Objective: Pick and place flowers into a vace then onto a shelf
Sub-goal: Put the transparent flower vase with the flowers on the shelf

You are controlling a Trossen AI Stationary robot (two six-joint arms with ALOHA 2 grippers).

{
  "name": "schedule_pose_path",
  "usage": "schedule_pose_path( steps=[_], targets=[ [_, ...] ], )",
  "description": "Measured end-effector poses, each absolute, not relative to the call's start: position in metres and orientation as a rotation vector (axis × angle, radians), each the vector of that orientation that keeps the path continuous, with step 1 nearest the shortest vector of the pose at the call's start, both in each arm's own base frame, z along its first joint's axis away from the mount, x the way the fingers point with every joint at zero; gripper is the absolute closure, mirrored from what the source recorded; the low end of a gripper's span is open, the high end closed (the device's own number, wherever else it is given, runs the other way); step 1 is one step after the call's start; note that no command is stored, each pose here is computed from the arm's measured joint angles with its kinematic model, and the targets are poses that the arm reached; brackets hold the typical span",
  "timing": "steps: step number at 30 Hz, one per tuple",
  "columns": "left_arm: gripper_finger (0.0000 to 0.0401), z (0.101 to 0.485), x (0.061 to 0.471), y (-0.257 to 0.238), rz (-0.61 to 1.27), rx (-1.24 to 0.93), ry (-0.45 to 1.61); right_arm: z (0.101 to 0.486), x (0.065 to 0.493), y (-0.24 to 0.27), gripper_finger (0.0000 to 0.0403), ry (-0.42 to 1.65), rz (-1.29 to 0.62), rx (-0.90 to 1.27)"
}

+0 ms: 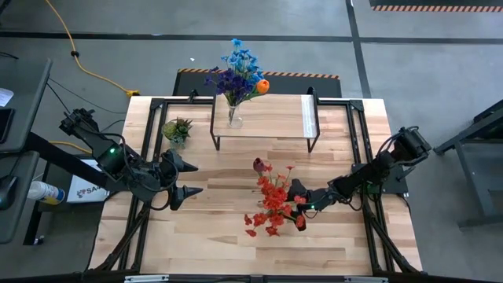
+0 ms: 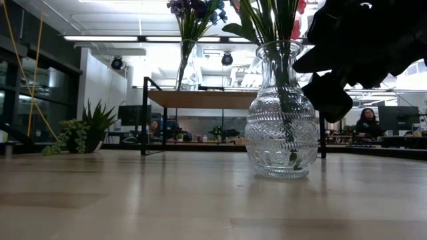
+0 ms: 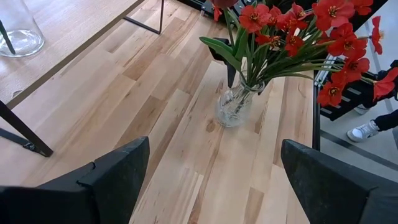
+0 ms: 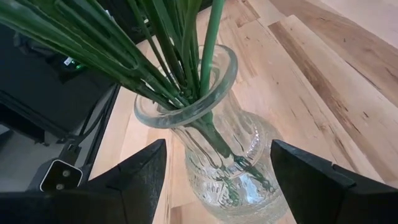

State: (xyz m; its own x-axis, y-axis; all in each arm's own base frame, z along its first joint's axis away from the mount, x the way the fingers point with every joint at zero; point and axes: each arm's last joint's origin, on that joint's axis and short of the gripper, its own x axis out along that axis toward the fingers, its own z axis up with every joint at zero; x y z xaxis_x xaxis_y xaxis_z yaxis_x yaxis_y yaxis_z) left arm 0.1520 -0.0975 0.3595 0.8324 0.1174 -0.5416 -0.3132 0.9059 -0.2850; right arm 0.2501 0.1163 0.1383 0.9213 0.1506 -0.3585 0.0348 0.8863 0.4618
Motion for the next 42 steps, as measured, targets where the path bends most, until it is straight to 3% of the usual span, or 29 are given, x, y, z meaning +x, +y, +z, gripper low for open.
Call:
schedule_pose_path(
  steps=[17,34,42],
  targets=[
    [0.0006,0.3595,0.1520,-0.0974,0.234,-0.376,0.543,0.1388,0.2504,0.1161,0.0124,0.389,0.054,0.474],
    [0.0006,0.3590,0.1516,-0.0972,0.237,-0.371,0.548,0.1443,0.2523,0.1159,0.0060,0.321,0.053,0.408],
    [0.0006,0.3590,0.1516,-0.0972,0.237,-0.371,0.548,0.1441,0.2524,0.1148,0.0054,0.310,0.020,0.363]
  ],
)
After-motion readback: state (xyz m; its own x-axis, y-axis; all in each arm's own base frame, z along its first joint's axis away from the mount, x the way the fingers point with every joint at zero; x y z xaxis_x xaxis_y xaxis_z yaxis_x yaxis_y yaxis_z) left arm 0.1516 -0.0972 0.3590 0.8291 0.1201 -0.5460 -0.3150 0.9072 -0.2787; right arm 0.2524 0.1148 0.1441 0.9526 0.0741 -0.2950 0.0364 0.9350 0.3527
